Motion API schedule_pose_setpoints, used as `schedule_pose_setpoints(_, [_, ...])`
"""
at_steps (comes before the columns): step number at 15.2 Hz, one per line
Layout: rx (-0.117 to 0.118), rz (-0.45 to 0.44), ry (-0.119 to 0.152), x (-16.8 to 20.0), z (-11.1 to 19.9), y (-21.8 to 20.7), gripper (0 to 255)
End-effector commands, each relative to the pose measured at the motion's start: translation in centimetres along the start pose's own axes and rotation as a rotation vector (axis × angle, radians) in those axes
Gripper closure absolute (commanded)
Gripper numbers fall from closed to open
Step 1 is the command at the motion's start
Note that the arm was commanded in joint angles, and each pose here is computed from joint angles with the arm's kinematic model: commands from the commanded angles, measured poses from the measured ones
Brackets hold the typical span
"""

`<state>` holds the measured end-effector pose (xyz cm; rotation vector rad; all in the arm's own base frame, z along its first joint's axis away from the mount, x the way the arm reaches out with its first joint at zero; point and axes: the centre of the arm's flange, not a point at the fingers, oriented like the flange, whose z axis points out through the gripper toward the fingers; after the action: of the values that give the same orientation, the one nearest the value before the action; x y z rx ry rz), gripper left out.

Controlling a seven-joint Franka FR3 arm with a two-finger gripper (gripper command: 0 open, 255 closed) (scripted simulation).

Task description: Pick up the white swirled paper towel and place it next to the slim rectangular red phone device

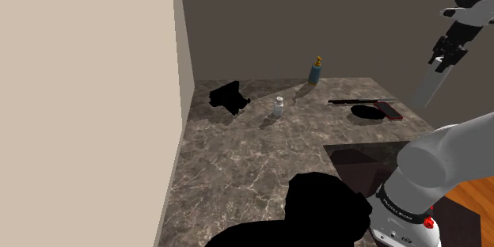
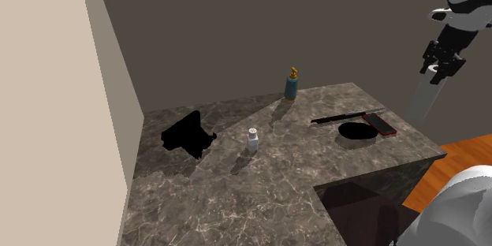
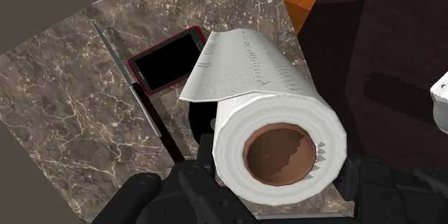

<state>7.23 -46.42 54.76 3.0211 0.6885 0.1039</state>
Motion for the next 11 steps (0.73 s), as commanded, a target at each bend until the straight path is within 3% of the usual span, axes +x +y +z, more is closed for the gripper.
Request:
schedule_pose_setpoints(1, [0.000, 0.000, 0.000, -0.2, 1.0, -0.1, 255])
schedule_pose_setpoints(11, [0.000, 0.000, 0.000, -0.5, 6.3, -0.4, 255])
